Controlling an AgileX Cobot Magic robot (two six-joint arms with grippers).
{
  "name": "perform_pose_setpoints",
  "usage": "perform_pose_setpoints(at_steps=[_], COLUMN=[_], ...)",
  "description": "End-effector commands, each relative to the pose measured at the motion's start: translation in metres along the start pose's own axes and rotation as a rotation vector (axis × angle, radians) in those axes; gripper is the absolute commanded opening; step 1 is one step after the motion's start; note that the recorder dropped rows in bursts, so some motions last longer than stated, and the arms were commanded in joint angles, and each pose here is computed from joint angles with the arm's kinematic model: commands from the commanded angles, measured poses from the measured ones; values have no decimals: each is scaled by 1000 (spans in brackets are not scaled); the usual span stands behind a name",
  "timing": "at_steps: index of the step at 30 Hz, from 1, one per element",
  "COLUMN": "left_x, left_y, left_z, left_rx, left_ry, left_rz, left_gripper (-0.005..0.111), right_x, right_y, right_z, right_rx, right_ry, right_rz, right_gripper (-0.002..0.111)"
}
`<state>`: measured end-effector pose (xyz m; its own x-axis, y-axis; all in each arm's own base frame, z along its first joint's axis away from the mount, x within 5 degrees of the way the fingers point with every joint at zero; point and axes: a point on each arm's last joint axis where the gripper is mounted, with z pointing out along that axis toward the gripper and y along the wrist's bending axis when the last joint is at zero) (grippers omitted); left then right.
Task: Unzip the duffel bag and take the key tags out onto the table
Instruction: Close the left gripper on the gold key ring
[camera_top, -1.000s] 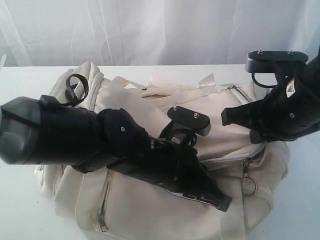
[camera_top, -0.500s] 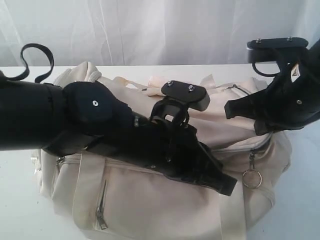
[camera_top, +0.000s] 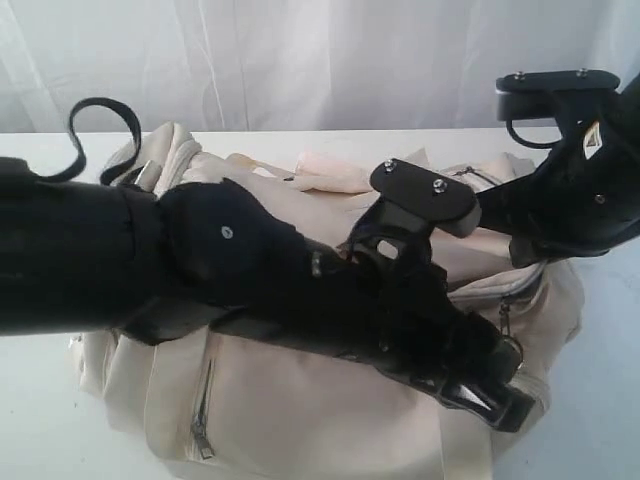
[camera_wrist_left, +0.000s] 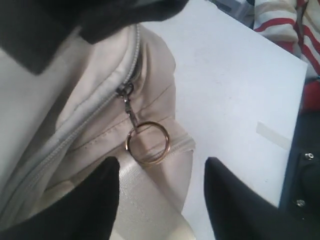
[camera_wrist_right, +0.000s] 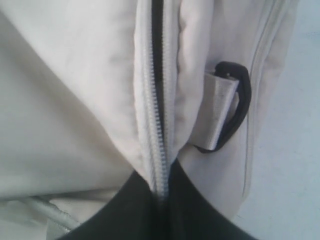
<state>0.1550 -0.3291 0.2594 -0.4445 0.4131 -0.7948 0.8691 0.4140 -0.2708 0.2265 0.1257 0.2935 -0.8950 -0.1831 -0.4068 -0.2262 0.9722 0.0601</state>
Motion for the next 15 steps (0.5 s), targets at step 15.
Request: perform_pose_setpoints(at_steps=[15], left_x=[6], left_y=[1], left_z=[26], left_rx=[-127], left_ry=[-74], left_rz=[-43], left_gripper=[59], right_x=[-9], right_y=[-1], right_z=[-7], right_rx=[-27], right_ry=[-104], right_rz=[424], right_gripper=[0])
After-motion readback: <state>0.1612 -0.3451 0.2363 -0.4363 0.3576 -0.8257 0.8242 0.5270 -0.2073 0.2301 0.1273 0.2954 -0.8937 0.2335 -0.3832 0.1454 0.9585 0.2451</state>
